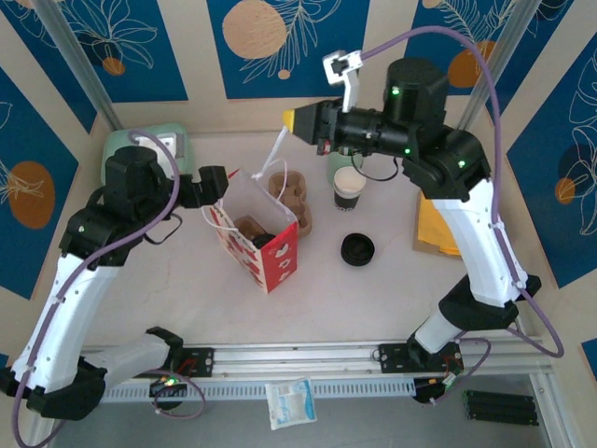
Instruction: Pack the takeout coffee
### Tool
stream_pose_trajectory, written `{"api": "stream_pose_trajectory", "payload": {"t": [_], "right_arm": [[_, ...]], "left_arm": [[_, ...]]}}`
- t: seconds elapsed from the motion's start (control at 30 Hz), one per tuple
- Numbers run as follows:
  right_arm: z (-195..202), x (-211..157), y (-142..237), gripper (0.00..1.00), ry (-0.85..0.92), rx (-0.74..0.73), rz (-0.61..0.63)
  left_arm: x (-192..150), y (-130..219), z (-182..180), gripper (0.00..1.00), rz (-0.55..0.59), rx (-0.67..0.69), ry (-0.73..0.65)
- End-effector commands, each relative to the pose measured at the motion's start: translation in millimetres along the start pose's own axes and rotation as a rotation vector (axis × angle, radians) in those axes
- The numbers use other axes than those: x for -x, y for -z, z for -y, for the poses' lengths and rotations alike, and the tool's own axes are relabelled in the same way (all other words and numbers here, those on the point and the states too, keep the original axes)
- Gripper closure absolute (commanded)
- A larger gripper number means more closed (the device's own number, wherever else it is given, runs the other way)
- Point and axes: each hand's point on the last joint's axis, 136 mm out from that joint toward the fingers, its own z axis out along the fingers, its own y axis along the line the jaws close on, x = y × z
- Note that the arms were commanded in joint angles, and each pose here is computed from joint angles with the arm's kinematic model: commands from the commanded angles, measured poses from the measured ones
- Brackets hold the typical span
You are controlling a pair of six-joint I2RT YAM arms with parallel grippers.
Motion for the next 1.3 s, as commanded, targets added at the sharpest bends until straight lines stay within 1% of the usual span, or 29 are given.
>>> {"api": "stream_pose_trajectory", "payload": {"t": [0.0, 0.43, 0.67, 1.03, 1.17, 1.27], "right_arm": [[15, -32, -22, 1.0, -0.005, -0.056, -0.112], [37, -123, -83, 1.0, -0.031, -0.109, -0.429], [52, -169, -110, 1.0, 0.014, -0.169, -0.583], [76, -212, -134, 1.0, -0.004, -0.234, -0.703], [85, -221, -141, 1.0, -0.008, -0.252, -0.722], [88, -224, -144, 0.97, -0.014, -0.256, -0.724]], "left_arm": [[-5, 8, -10, 0.01, 0.002, 0.036, 0.026], [-11, 10, -3, 0.01, -0.02, -0.01, 0.035], [-12, 8, 1, 0.0, -0.025, -0.035, 0.035], [-9, 8, 5, 0.01, -0.016, -0.053, 0.03], [-7, 8, 6, 0.0, -0.009, -0.061, 0.031], [-6, 9, 8, 0.01, -0.006, -0.067, 0.034]]}}
